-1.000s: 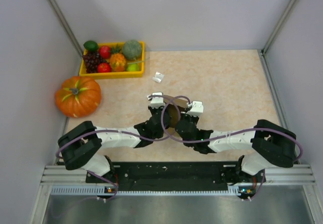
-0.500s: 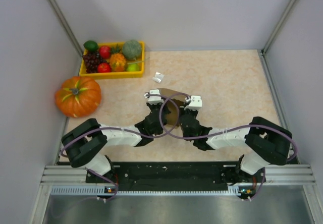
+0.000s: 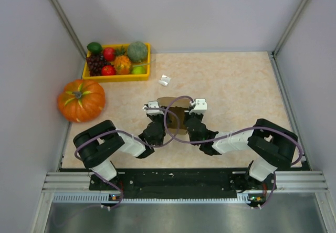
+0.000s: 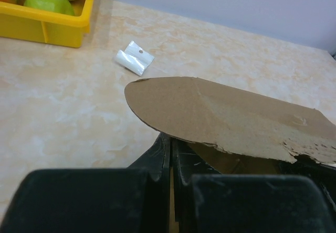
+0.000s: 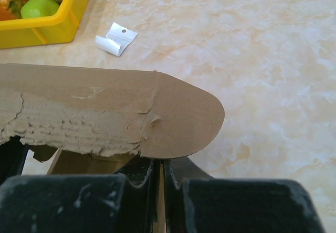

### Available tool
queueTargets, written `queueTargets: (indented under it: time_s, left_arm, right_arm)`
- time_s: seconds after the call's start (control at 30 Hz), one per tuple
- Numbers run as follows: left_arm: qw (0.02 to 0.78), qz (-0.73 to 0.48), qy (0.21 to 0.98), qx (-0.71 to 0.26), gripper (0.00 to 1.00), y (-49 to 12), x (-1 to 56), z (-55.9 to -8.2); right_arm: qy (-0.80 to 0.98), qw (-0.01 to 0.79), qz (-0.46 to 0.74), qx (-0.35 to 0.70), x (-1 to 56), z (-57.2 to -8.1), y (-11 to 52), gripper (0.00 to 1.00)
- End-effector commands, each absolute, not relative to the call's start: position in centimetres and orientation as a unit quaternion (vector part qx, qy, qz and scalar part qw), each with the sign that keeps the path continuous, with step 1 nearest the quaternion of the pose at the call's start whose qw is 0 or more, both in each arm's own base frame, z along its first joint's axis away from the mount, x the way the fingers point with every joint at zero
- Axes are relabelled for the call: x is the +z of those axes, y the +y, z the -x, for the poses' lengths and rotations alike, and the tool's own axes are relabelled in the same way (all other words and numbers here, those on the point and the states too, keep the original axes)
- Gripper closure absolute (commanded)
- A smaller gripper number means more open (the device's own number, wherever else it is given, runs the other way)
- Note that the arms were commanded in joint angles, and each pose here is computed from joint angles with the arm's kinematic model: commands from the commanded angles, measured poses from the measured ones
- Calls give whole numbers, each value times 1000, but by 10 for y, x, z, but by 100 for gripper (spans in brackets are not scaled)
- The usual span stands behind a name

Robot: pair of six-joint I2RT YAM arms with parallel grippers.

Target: Fold the paper box

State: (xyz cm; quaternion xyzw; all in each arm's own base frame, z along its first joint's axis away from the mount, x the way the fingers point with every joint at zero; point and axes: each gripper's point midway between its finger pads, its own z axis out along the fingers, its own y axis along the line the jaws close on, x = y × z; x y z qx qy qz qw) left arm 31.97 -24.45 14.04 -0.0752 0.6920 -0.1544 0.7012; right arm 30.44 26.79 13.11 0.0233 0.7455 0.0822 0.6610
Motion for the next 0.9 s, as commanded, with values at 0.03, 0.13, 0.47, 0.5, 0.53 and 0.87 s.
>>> queueTargets:
  time_s: [0.03,0.13,0.47,0.5,0.53,0.87]
  left_arm:
    - [721,117,652,-205,100,-244,161,-318]
    - [715,121,656,-210,100,-240,151,-314]
    - [725,100,639,-235,100,-241,150,-298]
    - [725,97,641,-235,100,-242,149,-297]
    - [725,92,642,-233,100,-244,147,-296]
    - [726,91,648,-212,100,-239,142,-293]
  right_arm:
    - [736,665,-50,119,137,-303,284,100]
    - [737,663,-50,124,135,-299,286,100]
    - [731,672,-48,110,131,-285,283,100]
    - [732,671,-47,109,129,-284,283,100]
    - [732,670,-53,114,128,-283,283,100]
    - [764,633,-23,119,107,-261,277,74]
